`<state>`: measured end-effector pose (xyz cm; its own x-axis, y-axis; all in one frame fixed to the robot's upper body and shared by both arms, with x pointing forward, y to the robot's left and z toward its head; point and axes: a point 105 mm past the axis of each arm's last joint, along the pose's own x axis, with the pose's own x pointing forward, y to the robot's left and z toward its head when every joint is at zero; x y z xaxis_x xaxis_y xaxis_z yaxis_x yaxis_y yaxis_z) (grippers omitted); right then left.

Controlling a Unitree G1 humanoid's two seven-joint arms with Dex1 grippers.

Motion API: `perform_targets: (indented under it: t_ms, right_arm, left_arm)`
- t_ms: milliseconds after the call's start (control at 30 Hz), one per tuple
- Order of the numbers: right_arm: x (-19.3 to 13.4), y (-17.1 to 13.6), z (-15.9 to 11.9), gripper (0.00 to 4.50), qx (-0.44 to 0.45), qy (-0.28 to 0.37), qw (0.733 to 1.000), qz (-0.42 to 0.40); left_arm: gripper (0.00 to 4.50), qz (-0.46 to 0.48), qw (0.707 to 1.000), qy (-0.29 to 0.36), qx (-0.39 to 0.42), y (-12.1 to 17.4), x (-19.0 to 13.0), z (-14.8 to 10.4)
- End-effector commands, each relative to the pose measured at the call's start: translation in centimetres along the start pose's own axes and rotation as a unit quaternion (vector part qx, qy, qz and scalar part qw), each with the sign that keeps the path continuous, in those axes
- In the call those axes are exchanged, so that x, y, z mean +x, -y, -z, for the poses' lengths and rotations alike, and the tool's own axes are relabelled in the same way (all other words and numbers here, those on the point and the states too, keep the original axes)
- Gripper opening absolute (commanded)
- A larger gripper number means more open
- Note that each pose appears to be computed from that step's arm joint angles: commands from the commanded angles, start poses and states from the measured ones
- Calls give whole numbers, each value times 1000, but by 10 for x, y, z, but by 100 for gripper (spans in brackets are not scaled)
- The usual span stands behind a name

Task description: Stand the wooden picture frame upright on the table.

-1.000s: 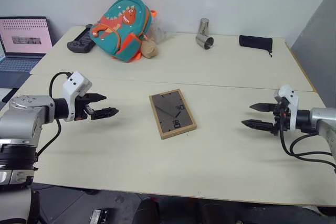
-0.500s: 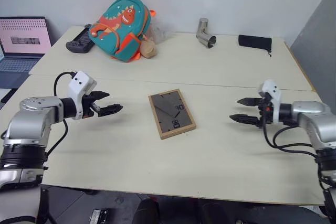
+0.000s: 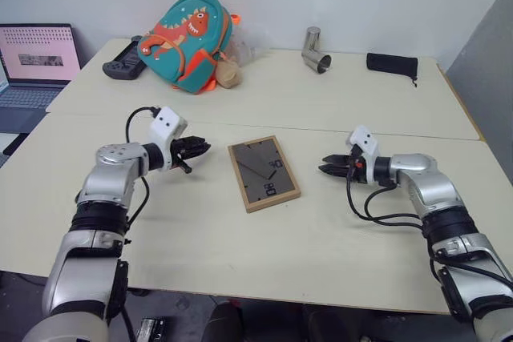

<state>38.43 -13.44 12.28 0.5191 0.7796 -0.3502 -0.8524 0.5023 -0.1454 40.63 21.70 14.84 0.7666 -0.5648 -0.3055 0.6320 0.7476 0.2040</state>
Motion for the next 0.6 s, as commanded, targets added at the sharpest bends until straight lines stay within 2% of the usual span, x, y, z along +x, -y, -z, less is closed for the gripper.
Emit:
perform_targets:
  t_ms: [33, 100, 333, 600]
  right_arm:
    - [14, -11, -12, 26, -26, 19, 999, -11]
    - [22, -20, -15, 1, -25, 25, 999, -26]
    - [36, -53, -18, 1, -47, 25, 996, -76]
    - [33, -87, -17, 1, -45, 23, 990, -130]
  left_arm:
    - [15, 15, 1000, 11, 20, 7, 14, -9]
    - [0, 24, 999, 9, 20, 12, 20, -7]
    - [0, 53, 998, 4, 26, 30, 43, -3]
    - [0, 55, 998, 13, 25, 35, 55, -8]
